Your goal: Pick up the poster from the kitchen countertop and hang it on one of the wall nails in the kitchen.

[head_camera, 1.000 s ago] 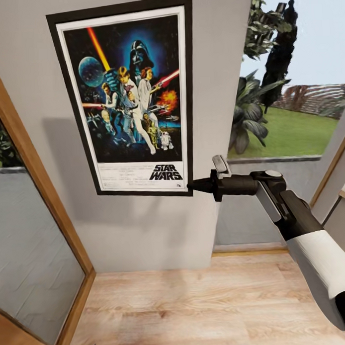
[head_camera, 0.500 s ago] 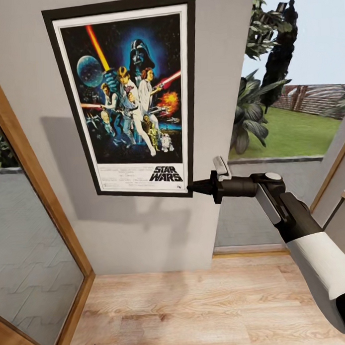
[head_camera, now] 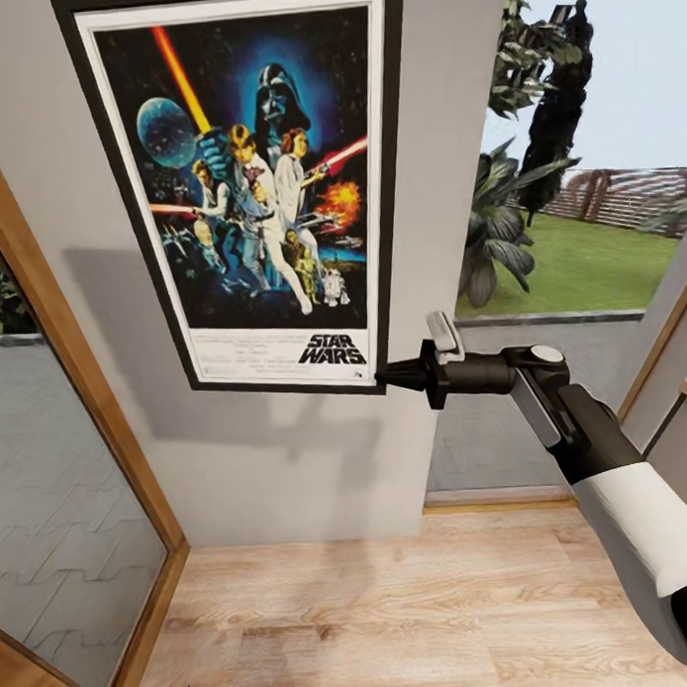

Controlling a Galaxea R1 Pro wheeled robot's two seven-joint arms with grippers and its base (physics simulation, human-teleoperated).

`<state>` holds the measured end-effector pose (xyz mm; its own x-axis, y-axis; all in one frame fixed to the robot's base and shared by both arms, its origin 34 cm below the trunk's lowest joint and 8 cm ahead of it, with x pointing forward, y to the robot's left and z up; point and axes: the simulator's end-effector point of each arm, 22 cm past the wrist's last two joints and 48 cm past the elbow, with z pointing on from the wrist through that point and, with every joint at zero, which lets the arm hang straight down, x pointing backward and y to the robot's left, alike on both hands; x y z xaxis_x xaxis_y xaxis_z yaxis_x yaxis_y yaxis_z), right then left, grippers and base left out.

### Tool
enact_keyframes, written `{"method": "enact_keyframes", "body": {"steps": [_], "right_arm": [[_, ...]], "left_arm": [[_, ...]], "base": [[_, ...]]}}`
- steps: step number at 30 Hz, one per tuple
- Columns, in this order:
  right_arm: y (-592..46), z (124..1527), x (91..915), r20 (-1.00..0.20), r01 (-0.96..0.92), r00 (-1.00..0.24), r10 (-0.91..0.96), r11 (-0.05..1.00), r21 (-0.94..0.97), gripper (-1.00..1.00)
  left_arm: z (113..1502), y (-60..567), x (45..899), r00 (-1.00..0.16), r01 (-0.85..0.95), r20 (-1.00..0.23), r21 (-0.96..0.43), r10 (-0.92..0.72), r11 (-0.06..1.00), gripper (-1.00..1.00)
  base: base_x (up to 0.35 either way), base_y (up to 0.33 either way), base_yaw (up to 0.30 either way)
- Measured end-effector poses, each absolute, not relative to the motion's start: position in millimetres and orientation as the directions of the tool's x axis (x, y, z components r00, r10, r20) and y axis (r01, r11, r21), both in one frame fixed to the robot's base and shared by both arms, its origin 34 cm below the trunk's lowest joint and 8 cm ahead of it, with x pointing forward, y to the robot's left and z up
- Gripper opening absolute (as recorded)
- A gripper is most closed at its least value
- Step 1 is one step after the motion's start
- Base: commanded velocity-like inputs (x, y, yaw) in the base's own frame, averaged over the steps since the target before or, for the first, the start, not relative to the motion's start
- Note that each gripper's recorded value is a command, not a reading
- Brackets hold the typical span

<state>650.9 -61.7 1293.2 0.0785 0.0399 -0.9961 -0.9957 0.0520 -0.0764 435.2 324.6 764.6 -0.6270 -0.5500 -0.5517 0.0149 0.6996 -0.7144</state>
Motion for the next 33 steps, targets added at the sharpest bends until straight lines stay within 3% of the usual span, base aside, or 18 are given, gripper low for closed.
{"method": "enact_keyframes", "body": {"steps": [33], "right_arm": [[-66, 1274, 665, -0.999, -0.997, -0.002, 0.04, 0.082, 0.005, -1.0]], "left_arm": [[765, 325, 435, -0.627, 0.015, -0.552, -0.714, -0.55, 0.7, 1.0]], "base": [[0.0, 0.0, 0.0]]}}
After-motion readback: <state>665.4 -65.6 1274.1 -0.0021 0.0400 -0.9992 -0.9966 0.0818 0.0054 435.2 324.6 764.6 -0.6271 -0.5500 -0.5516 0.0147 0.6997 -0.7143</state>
